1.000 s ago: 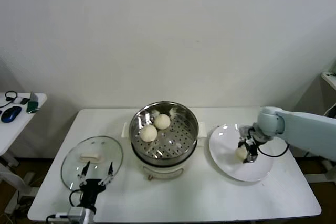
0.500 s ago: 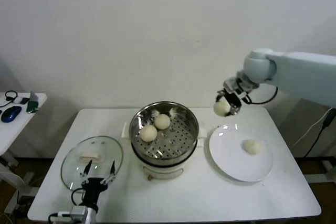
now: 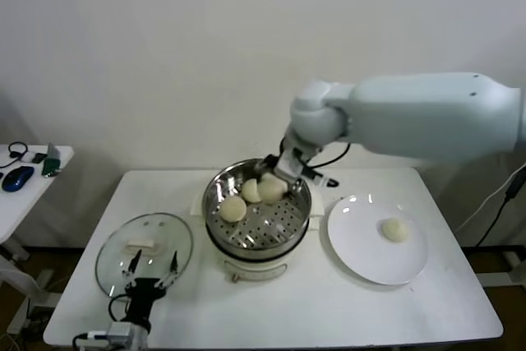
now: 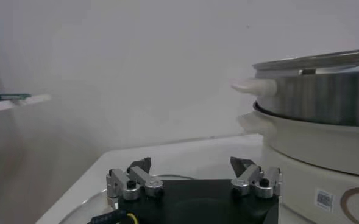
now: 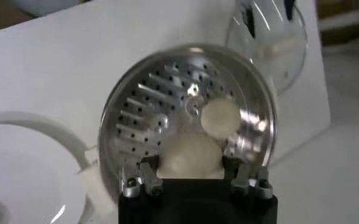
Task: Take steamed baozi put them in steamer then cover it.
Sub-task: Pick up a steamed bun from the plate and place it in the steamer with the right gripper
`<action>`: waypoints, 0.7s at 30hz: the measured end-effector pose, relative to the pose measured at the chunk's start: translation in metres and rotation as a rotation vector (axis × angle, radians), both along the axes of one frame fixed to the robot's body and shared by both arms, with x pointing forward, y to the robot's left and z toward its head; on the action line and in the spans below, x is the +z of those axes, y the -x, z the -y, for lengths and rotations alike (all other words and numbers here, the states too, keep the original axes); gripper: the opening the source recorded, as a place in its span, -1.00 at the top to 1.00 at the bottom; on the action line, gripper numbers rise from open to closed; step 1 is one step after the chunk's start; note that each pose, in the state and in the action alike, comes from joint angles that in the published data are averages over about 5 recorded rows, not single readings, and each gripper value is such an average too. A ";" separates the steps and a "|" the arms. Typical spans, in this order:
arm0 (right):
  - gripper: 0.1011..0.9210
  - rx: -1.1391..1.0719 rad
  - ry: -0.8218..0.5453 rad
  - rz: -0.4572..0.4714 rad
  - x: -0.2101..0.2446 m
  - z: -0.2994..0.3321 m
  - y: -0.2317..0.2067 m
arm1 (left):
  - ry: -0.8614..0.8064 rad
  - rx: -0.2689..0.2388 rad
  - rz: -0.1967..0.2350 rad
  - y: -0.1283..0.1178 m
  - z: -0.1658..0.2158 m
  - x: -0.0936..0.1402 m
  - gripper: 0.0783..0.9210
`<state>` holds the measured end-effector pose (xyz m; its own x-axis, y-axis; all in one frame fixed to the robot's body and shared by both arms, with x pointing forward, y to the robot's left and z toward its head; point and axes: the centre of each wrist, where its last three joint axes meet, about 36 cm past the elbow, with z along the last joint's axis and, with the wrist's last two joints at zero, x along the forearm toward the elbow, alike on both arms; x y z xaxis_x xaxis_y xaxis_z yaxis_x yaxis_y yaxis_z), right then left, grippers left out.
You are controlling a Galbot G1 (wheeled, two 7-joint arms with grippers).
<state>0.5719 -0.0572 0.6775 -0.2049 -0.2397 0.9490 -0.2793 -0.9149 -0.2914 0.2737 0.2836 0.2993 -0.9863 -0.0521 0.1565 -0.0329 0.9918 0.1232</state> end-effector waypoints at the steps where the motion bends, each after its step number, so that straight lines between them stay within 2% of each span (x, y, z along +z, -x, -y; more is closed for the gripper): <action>1: -0.46 0.023 0.009 -0.003 -0.006 -0.005 0.002 | 0.000 0.001 0.000 0.000 0.000 0.000 -0.77; 9: -0.47 0.137 0.072 -0.024 -0.049 -0.027 0.011 | 0.000 0.003 -0.001 0.001 -0.001 0.000 -0.77; 21: -0.47 0.177 0.103 -0.031 -0.087 -0.035 0.007 | 0.000 0.003 -0.002 0.002 -0.001 -0.002 -0.77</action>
<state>0.5646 -0.0221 0.5906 -0.1387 -0.1705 0.9755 -0.1187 -0.9751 -0.1873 0.2717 0.2847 0.2977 -0.9858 -0.0548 0.1585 -0.0354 0.9918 0.1228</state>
